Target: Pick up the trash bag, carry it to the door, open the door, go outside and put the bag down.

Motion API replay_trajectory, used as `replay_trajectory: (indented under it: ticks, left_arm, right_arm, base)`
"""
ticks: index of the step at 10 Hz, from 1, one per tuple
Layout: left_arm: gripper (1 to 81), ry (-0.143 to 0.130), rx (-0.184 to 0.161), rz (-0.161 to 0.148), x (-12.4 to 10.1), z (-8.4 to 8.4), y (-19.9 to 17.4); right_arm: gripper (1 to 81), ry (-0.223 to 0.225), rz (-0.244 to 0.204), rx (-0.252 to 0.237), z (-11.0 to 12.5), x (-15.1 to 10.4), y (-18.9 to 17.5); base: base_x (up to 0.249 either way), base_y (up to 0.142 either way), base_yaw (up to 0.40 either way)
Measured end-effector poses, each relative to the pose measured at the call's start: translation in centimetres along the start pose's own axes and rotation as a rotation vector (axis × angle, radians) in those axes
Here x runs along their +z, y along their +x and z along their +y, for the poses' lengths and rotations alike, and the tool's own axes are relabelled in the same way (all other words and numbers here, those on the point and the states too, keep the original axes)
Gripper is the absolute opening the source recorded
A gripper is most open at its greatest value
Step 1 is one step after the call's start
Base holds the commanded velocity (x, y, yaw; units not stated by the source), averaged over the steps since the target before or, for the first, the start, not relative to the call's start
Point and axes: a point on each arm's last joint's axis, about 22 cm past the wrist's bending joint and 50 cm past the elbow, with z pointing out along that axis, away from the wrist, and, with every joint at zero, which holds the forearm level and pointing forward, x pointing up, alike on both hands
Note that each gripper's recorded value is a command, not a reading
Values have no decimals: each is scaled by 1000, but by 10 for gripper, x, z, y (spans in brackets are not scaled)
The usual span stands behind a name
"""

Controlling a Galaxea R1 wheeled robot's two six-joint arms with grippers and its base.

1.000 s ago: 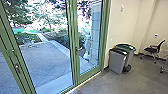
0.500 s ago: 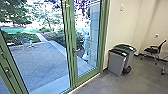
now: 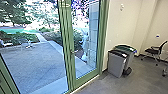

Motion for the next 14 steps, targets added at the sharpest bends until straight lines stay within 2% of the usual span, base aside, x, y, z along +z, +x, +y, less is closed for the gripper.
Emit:
replay_trajectory:
  ticks: [11,13,14]
  left_arm:
    - [10,-2,1,2,0,2,2]
    - [10,5,2,20,0,0,2]
    - [10,12,18,37,1,-1,0]
  right_arm:
    - [811,0,0,0,0,0,0]
    - [811,-1,-1,2,1,0,-2]
    - [811,-2,-1,1,1,0,-2]
  base:
    - [155,0,0]
    - [136,0,0]
    - [136,0,0]
